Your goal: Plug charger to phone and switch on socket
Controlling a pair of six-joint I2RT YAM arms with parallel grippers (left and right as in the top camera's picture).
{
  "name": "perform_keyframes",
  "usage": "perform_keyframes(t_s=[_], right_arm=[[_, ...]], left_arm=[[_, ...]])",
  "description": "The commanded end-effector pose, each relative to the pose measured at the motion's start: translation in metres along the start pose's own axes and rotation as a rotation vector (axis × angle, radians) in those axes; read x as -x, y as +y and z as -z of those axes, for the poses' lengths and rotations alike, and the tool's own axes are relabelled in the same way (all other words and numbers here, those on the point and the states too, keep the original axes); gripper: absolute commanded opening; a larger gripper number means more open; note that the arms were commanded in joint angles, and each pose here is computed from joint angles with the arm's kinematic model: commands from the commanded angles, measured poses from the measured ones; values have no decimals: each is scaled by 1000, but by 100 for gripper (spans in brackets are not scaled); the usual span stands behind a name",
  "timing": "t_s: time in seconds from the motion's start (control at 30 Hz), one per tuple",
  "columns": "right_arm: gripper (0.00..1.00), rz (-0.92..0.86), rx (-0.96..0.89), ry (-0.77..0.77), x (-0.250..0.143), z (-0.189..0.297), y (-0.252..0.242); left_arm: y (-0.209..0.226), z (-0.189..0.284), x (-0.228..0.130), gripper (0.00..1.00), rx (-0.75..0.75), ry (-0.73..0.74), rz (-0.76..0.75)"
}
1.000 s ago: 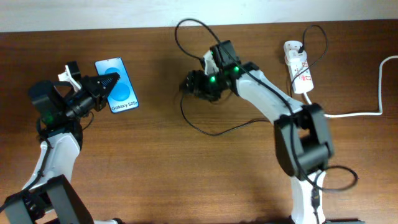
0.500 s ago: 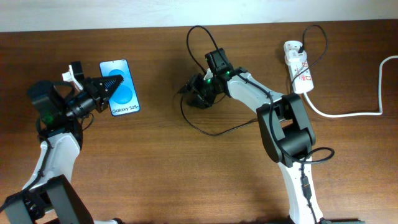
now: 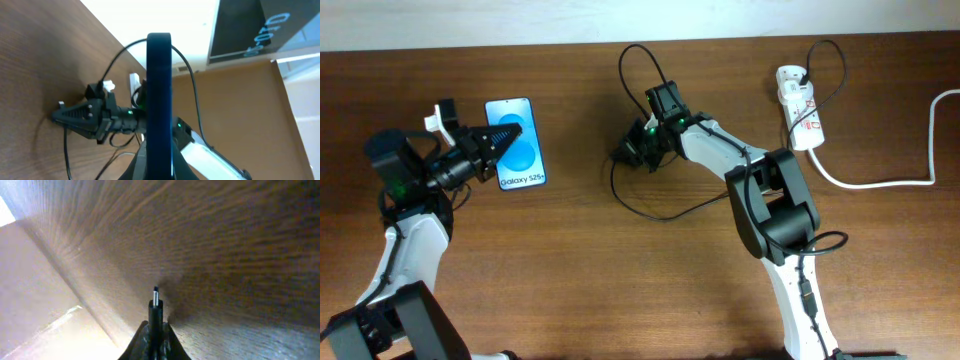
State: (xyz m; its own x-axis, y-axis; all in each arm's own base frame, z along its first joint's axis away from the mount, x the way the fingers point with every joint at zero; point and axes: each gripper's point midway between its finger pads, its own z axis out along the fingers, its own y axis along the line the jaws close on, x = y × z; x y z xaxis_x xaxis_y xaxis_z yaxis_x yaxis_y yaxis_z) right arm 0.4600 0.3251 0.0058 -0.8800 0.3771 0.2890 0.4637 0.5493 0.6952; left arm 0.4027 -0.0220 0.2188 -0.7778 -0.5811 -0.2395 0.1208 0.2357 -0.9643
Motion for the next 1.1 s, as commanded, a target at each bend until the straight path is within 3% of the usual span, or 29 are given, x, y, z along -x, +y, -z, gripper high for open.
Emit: perform_keyframes(t_s=[0.0,0.2,0.4,0.63,0.87,1.07], right_arm=[[5,97,-29,5,2,-12,-14],[5,285,-34,69,-14,-5,-15],[4,471,-54,95,-47,45,13],[5,677,-87,141,-121,142,42],[5,759,-136,255,-189,173,36],[5,883,-109,184,-235,220,53]], left_arm=[[-21,4,-14,0,-71,85,-51],[-28,6,-27,0,-117,157,-52],[-30,7,-29,0,-126,170,-52],[-32,8,-33,0,-137,193,-30],[-35,9,-38,0,-156,224,-22],[-36,10,-39,0,-160,231,-22]])
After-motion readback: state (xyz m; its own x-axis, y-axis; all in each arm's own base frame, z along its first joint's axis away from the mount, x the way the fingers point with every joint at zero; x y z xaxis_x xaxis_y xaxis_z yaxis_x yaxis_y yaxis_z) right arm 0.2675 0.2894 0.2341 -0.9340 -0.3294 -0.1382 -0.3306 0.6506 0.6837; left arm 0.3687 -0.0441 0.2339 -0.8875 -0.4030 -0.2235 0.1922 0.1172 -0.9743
